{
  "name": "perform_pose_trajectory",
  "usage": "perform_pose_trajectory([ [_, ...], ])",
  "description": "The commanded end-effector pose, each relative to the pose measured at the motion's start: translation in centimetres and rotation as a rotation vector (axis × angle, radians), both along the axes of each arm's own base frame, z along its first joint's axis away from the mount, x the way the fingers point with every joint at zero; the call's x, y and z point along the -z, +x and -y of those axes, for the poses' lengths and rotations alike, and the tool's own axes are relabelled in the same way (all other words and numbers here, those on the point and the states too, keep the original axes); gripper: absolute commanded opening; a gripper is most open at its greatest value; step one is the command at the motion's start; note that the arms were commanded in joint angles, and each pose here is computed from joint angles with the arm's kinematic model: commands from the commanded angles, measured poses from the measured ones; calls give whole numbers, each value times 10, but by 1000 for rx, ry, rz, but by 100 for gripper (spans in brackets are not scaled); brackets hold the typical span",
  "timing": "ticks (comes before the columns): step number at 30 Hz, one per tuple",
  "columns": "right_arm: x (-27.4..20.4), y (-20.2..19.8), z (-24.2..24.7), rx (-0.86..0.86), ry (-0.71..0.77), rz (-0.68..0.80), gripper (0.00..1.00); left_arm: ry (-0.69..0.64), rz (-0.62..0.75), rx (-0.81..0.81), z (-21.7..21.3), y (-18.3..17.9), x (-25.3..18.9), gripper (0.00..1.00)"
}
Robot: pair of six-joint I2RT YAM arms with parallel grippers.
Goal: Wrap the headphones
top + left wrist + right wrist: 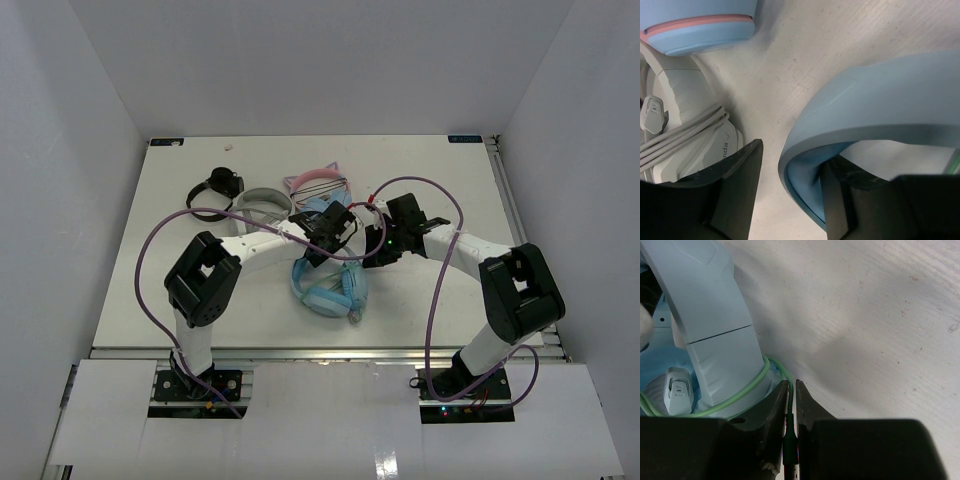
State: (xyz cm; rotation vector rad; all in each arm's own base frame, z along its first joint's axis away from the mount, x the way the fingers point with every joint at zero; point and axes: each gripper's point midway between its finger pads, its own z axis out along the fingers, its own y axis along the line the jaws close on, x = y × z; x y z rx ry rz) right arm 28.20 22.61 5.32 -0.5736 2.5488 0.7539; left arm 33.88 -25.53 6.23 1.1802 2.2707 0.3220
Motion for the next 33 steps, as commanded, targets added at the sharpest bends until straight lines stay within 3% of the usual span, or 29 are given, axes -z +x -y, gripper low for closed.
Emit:
perform_pose_trajectory([
  [1, -3, 9, -4, -2, 18, 23, 18, -110, 95, -44, 13, 15, -42, 60],
  [25, 0, 11, -1, 14, -4, 22, 26, -257, 175, -193, -4, 12, -99, 70],
  [33, -1, 12, -1, 14, -3, 23, 26, -238, 131, -188, -1, 12, -79, 72],
])
